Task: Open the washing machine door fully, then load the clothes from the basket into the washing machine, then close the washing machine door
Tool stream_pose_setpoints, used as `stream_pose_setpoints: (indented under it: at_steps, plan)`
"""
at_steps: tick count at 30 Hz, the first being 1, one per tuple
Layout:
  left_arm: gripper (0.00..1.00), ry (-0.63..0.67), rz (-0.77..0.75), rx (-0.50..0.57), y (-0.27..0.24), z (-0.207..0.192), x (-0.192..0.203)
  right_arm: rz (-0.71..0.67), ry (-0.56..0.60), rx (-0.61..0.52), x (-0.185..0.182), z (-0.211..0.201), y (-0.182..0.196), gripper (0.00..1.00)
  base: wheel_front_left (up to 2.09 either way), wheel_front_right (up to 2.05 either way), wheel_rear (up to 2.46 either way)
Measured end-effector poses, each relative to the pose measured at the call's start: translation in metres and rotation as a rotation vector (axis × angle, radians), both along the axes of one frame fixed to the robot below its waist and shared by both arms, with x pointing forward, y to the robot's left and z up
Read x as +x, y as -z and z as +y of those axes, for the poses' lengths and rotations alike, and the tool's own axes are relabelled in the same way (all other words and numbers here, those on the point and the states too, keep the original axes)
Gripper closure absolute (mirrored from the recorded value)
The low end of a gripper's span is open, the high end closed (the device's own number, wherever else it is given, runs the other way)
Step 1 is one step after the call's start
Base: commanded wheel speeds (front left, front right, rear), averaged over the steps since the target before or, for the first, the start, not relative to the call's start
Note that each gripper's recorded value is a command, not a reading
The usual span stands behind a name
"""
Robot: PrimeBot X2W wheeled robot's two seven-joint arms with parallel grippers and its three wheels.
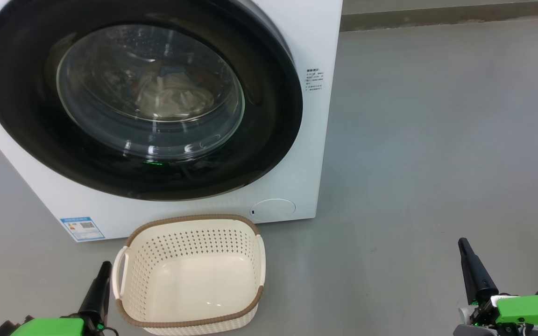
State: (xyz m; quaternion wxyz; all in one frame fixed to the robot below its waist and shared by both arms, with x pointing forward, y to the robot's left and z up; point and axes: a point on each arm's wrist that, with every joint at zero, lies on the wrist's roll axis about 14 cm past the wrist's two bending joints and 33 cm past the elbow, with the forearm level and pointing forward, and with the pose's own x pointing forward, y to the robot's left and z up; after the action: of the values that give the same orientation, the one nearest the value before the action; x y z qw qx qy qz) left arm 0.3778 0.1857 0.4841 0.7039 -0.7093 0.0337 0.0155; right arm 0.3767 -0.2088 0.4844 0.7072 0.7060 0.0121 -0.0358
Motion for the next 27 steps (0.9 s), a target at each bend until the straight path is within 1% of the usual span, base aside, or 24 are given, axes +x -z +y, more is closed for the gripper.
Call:
stream_pose_setpoints:
  at_steps: [27]
  plan:
    - [1.0, -0.002, 0.0, -0.001, 0.0, 0.001, 0.0, 0.0, 0.0, 0.0, 0.0, -0.0001, 0.0, 1.0, 0.0, 0.0, 0.0]
